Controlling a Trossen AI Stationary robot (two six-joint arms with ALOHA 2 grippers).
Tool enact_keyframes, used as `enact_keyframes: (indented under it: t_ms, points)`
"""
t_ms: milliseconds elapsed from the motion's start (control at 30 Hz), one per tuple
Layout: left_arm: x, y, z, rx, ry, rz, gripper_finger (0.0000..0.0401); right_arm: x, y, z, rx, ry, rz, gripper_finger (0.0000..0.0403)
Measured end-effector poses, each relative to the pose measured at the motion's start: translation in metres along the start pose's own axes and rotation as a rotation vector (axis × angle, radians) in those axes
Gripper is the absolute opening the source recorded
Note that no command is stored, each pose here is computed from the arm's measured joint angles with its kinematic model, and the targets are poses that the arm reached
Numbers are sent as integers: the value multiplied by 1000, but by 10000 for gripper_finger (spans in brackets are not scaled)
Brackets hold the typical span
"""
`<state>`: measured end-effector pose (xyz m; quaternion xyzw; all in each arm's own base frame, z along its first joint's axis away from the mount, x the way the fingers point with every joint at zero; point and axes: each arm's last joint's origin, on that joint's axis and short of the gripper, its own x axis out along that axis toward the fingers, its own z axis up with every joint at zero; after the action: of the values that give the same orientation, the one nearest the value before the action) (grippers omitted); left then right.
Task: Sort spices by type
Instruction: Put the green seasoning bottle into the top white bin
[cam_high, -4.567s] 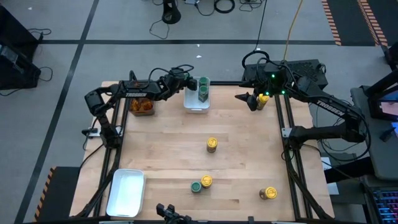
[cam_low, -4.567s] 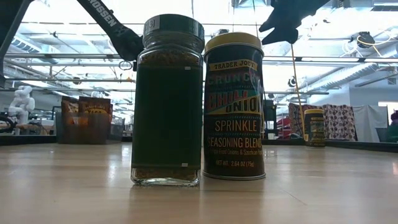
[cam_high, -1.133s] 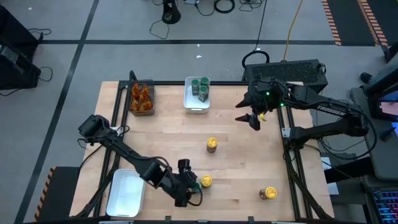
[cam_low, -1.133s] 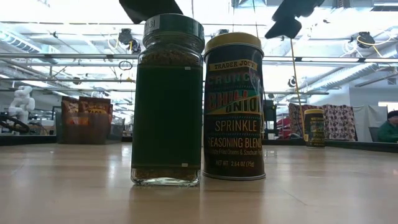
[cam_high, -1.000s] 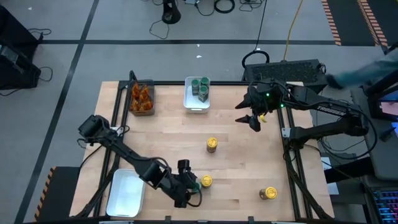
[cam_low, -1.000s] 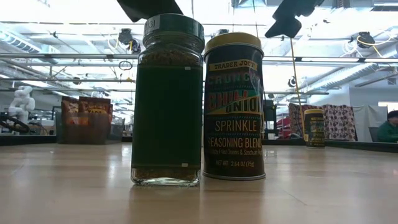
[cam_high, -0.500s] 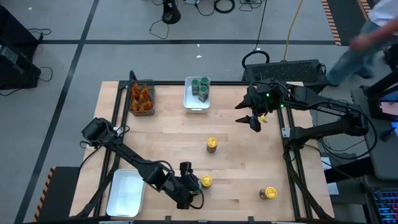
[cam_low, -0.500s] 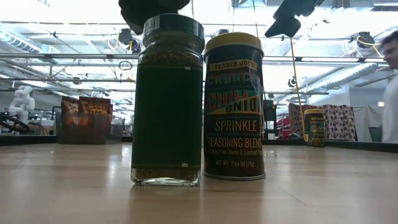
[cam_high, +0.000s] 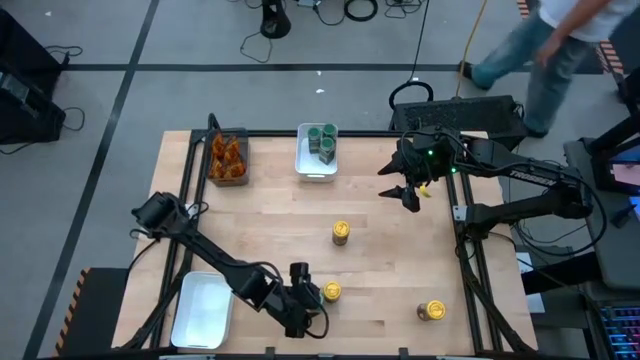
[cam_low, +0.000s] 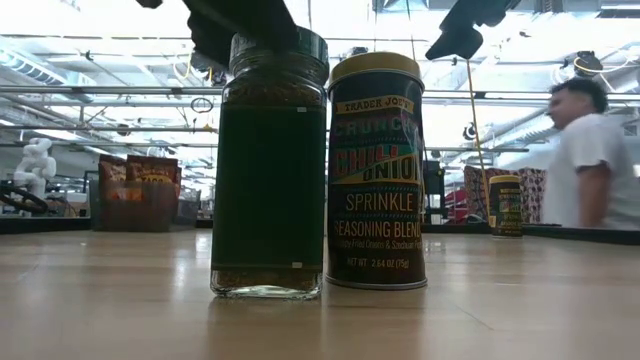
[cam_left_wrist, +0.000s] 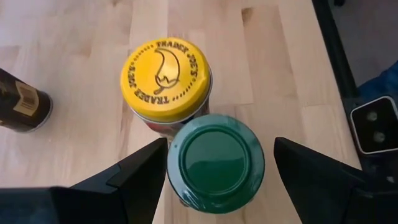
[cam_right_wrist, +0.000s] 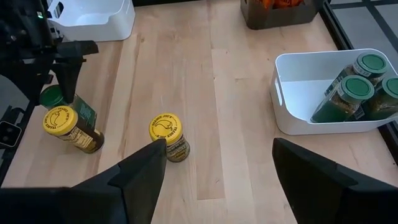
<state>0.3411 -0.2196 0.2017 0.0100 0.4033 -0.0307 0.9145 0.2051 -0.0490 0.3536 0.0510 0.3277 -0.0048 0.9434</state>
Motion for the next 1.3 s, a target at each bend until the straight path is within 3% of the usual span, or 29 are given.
enact_keyframes:
  t_ms: [500, 867, 1300]
  points:
    - [1, 0, 0, -1, -2, 0, 293, 0, 0, 0, 1, 1, 0, 274]
    - [1, 0, 0, -1, -2, 2, 212, 0, 0, 0, 2, 1, 0, 274]
    - [-17, 6, 10, -20, -39, -10, 215, 0, 0, 0, 0, 0, 0, 274]
